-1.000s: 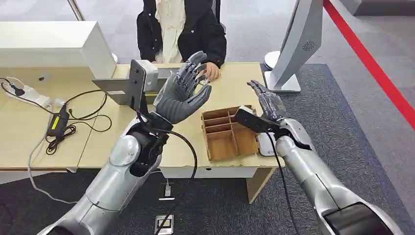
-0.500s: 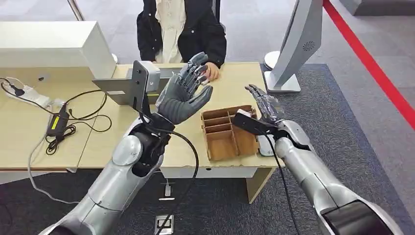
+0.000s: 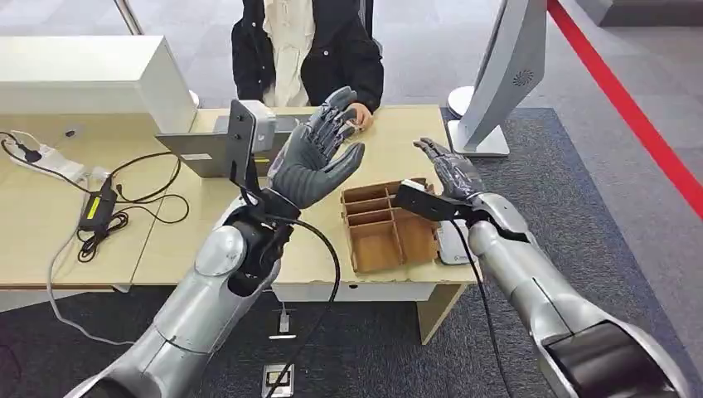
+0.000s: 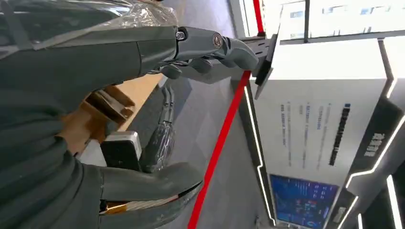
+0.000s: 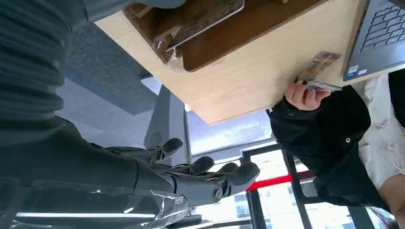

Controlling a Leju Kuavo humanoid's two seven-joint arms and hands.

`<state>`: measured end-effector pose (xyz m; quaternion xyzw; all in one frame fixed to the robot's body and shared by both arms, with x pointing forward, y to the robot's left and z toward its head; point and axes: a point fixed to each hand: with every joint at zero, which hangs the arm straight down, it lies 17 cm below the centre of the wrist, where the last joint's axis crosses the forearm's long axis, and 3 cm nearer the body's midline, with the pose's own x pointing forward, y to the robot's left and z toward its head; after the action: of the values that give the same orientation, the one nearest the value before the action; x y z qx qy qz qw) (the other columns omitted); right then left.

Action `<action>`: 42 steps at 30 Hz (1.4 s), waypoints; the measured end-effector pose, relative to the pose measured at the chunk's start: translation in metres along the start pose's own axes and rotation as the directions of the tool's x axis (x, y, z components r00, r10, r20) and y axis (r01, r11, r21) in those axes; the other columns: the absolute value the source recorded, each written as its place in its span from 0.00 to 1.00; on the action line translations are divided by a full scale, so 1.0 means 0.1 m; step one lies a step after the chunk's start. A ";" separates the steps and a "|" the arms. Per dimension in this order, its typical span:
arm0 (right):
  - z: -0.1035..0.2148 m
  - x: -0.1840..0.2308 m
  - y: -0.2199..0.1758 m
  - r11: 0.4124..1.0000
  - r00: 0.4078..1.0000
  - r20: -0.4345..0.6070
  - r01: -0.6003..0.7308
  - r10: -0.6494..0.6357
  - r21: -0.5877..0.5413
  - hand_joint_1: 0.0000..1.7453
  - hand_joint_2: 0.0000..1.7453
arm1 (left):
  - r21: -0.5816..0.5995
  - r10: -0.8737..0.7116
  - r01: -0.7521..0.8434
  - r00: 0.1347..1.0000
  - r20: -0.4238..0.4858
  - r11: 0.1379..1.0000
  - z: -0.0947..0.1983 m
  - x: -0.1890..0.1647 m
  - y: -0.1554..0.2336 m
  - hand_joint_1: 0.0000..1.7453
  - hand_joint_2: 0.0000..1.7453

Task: Pass the card to the sensor for recognition and then transmit it.

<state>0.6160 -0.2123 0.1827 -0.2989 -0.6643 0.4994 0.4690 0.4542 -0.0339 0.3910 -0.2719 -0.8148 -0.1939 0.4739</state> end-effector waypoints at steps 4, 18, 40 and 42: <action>0.00 -0.01 0.06 1.000 1.000 -0.007 -0.001 0.001 0.013 0.00 1.00 | 0.000 0.000 0.000 1.000 0.002 1.000 0.00 0.01 0.00 0.00 1.00; 0.06 -0.13 0.20 0.999 0.999 -0.036 -0.017 0.019 0.049 0.00 1.00 | 0.004 -0.001 0.001 1.000 0.001 1.000 0.00 0.00 0.01 0.00 1.00; 0.07 -0.13 0.26 0.998 0.999 -0.041 -0.012 0.015 0.061 1.00 1.00 | 0.008 -0.003 0.003 1.000 -0.002 1.000 0.01 -0.01 0.02 0.00 1.00; 0.07 -0.13 0.27 0.998 0.999 -0.041 -0.011 0.014 0.067 1.00 1.00 | 0.010 -0.003 0.003 1.000 -0.002 1.000 0.01 -0.01 0.03 0.00 1.00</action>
<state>0.6122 -0.2177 0.1528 -0.2974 -0.6357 0.5177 0.4892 0.4559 -0.0317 0.3901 -0.2681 -0.8156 -0.1911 0.4758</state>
